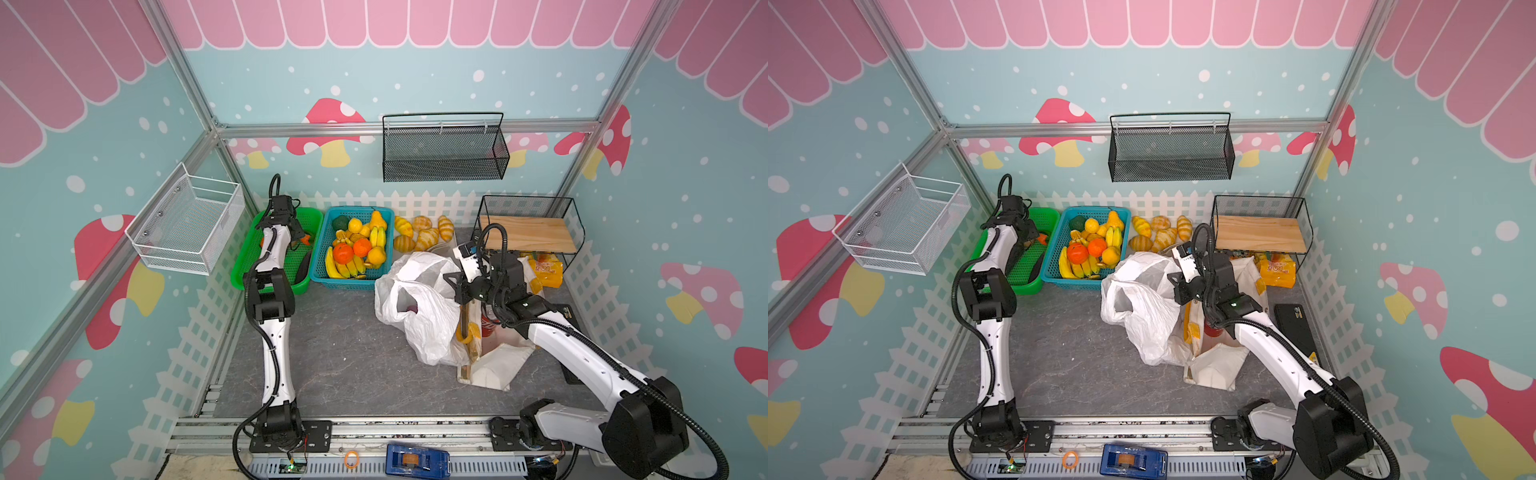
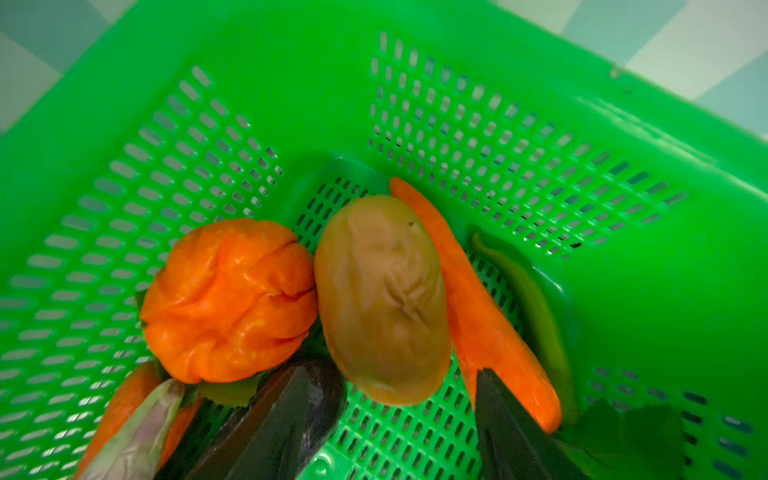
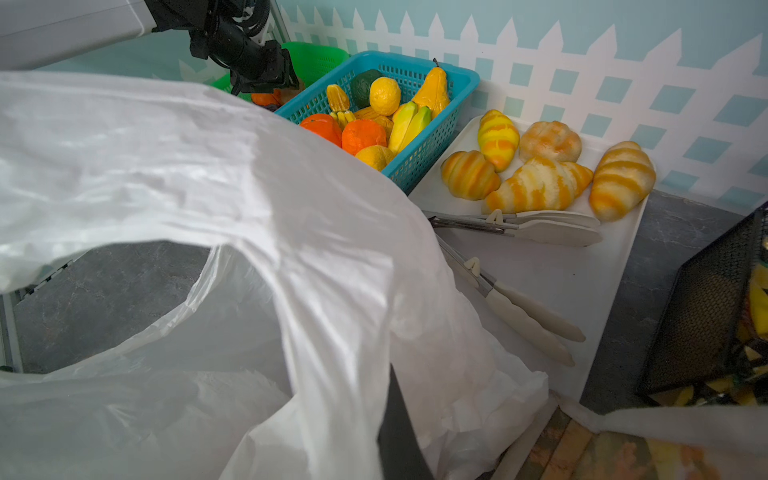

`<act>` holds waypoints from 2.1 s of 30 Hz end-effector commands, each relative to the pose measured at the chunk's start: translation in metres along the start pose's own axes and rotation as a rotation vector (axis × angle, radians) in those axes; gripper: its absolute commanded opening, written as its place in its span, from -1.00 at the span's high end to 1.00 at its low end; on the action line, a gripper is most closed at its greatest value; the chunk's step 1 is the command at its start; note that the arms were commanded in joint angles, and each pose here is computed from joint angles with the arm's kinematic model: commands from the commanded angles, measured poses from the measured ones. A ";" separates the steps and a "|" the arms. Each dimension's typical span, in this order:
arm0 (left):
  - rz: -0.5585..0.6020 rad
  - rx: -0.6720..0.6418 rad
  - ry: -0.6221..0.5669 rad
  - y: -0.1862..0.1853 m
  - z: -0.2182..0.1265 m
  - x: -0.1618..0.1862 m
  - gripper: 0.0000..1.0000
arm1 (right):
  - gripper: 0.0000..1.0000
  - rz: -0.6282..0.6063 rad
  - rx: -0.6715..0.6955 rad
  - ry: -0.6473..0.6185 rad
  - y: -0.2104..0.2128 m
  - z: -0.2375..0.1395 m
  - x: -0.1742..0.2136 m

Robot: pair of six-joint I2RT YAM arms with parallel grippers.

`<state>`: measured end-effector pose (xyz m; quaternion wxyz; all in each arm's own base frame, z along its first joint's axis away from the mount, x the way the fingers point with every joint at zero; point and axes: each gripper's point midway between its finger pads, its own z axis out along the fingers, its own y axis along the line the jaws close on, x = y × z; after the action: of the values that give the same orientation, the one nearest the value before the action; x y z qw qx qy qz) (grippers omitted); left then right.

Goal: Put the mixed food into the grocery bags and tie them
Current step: 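Lower the left gripper into the green basket toward the orange carrot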

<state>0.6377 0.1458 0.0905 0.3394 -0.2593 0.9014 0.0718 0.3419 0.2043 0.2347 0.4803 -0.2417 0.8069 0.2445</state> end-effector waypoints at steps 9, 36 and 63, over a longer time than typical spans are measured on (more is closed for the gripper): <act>-0.069 0.009 0.088 0.009 0.024 0.023 -0.38 | 1.00 -0.007 0.016 0.014 -0.005 0.002 0.003; -0.212 0.235 0.171 0.014 0.055 0.034 -0.40 | 1.00 0.006 0.002 0.047 -0.006 0.014 0.015; -0.104 0.292 0.135 -0.016 -0.007 0.036 -0.06 | 1.00 0.001 -0.018 0.045 -0.003 0.016 0.019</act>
<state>0.6105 0.1209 0.0448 0.2838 -0.2742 0.9151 -0.0832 0.3476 0.2081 0.2195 0.4654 -0.2425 0.8148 0.2462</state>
